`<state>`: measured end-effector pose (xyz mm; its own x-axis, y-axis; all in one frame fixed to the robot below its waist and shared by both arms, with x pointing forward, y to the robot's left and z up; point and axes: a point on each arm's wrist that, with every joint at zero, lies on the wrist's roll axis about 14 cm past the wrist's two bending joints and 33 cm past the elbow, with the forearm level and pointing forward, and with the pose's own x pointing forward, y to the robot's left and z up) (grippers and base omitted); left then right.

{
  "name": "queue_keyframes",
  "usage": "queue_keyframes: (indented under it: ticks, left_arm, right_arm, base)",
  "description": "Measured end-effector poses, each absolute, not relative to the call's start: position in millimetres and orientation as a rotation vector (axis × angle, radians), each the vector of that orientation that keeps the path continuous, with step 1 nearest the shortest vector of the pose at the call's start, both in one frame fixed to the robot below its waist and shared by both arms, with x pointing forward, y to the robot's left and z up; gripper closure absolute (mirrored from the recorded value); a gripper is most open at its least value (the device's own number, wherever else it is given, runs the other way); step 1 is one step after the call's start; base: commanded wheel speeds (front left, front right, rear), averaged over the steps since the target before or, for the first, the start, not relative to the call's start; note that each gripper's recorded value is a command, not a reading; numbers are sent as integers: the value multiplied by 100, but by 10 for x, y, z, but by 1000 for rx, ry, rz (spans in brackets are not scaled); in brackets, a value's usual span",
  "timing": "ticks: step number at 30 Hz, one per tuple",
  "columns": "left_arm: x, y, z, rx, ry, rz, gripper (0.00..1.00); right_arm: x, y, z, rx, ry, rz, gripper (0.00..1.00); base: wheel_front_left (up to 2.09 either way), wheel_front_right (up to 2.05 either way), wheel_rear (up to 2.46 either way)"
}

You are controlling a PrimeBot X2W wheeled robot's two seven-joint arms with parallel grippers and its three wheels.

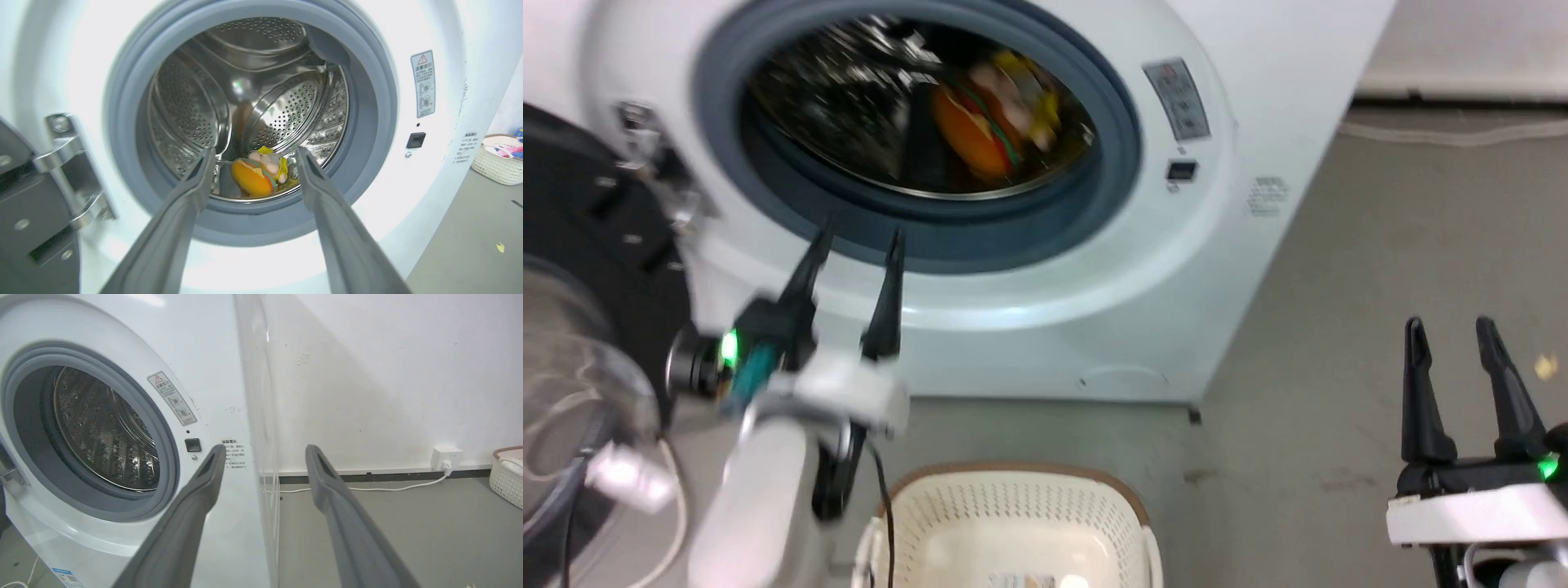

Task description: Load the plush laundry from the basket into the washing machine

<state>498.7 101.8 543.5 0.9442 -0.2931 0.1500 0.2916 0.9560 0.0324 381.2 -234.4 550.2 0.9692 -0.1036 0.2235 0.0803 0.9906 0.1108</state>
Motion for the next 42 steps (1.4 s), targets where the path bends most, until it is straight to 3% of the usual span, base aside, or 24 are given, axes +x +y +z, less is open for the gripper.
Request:
queue_keyframes:
  ticks: [12, 30, 31, 42]
  left_arm:
    - [3828, 1416, 5392, -54, -170, -139, 0]
    - [3644, 1442, 4967, -12, -45, -104, 0]
    - [3643, 1451, 4967, -17, -45, -99, 100]
    - [3645, 1464, 4964, -14, -38, -96, 100]
  right_arm:
    - [3575, -2026, 5693, 129, -285, 3, 0]
    - [3464, -1912, 5458, 134, -211, 31, 0]
    - [3466, -1905, 5456, 135, -210, 33, 100]
    - [3476, -1898, 5450, 134, -203, 35, 100]
  base:
    - [0, 0, 0]
    - [0, 0, 0]
    - [0, 0, 0]
    - [0, 0, 0]
